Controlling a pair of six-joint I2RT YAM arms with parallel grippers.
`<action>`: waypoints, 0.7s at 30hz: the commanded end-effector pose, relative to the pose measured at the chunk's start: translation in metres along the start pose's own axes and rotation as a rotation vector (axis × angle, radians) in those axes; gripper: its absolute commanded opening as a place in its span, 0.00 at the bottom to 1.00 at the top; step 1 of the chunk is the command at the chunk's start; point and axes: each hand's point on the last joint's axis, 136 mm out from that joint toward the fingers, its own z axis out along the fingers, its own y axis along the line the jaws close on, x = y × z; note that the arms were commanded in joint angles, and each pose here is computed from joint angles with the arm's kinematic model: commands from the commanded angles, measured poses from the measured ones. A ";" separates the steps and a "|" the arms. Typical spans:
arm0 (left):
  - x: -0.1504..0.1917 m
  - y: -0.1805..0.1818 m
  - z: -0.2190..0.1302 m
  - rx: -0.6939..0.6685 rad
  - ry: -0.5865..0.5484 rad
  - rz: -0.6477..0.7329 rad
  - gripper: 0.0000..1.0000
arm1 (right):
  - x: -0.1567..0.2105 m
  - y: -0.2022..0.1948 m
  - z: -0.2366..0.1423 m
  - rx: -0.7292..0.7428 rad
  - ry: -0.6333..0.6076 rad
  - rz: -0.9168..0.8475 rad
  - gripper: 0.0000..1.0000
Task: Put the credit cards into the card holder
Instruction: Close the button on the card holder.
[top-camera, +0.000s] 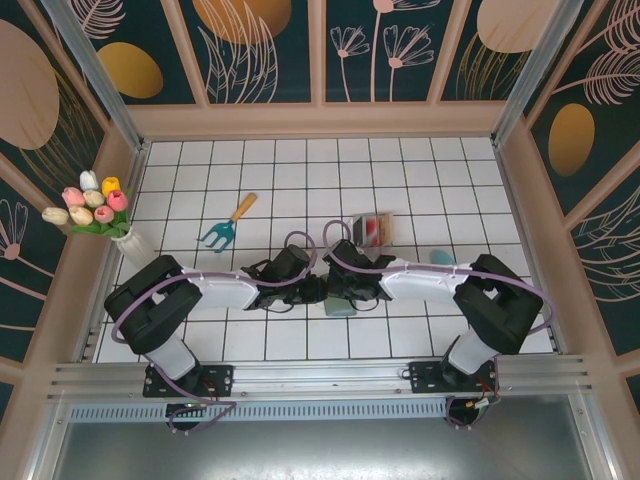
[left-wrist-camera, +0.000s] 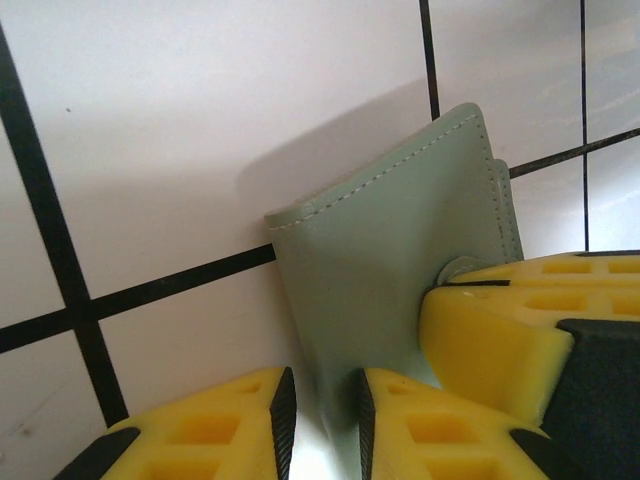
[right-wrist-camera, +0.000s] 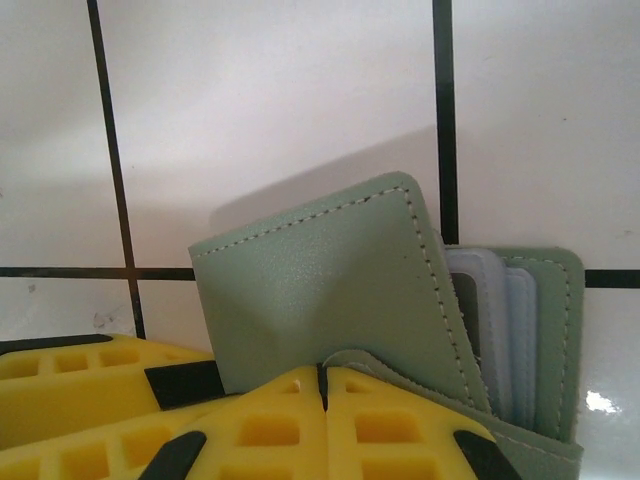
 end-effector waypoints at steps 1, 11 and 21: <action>0.008 0.009 -0.002 -0.041 0.017 -0.012 0.28 | 0.103 -0.135 0.016 0.462 0.376 -0.023 0.00; 0.001 0.006 -0.008 -0.043 -0.020 -0.010 0.32 | -0.027 0.026 -0.036 -0.127 0.067 -0.059 0.22; -0.001 0.002 -0.008 -0.031 -0.021 -0.005 0.35 | -0.048 0.002 -0.075 -0.196 -0.054 0.047 0.28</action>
